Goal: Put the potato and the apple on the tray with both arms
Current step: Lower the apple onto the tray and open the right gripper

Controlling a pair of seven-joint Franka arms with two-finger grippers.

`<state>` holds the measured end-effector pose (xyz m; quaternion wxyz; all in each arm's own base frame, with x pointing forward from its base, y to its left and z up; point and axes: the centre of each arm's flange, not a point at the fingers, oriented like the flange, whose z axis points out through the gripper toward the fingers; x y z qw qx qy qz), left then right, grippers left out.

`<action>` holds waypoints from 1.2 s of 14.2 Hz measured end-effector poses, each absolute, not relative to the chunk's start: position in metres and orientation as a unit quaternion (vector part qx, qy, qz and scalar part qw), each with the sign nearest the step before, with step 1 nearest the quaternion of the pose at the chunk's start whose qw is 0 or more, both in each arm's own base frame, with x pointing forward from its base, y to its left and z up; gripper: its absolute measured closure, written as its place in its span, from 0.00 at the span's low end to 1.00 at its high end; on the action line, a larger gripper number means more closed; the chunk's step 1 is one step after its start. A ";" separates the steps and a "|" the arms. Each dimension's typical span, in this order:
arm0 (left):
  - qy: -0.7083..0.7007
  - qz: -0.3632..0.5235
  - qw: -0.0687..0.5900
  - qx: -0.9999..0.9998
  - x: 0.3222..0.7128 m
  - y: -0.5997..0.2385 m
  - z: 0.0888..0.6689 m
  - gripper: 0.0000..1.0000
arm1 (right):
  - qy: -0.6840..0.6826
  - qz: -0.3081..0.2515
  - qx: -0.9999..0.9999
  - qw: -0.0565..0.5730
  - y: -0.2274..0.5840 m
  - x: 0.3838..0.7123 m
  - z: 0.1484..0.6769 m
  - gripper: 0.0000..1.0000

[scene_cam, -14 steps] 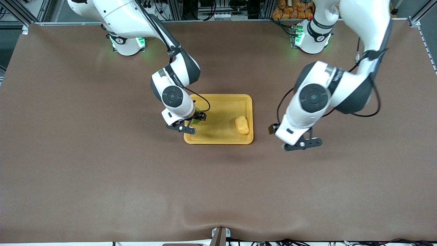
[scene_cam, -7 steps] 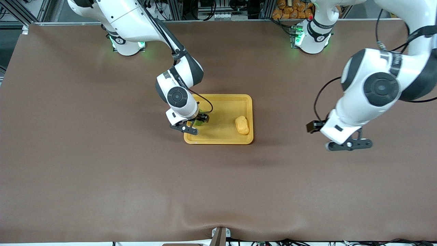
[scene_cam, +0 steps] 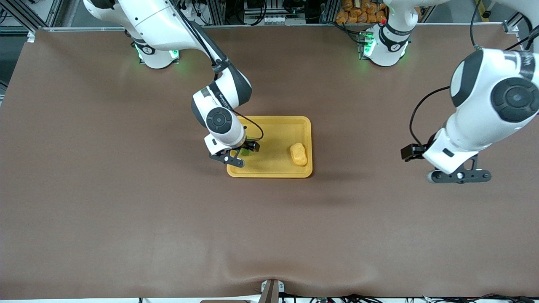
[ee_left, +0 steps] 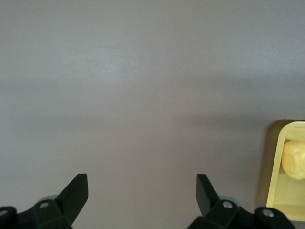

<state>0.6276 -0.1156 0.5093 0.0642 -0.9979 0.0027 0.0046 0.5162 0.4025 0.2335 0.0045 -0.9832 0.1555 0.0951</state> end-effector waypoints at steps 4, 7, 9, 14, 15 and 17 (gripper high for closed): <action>-0.015 -0.003 0.074 -0.997 0.611 -0.096 0.551 0.00 | 0.160 0.102 -0.982 0.001 0.397 0.531 0.266 0.00; -0.021 -0.002 0.081 -0.996 0.596 -0.090 0.574 0.00 | 0.170 0.097 -0.981 0.008 0.382 0.544 0.287 0.00; -0.022 -0.004 0.085 -0.996 0.588 -0.090 0.587 0.00 | 0.180 0.108 -0.978 0.003 0.367 0.553 0.306 0.00; -0.026 -0.006 0.087 -0.996 0.575 -0.090 0.605 0.00 | 0.178 0.155 -0.972 -0.012 0.314 0.585 0.374 0.00; -0.025 -0.008 0.083 -0.996 0.572 -0.087 0.611 0.00 | 0.178 0.161 -0.971 -0.012 0.301 0.592 0.385 0.00; -0.012 -0.003 0.072 -0.997 0.564 -0.069 0.624 0.00 | 0.184 0.163 -0.969 -0.007 0.274 0.603 0.401 0.00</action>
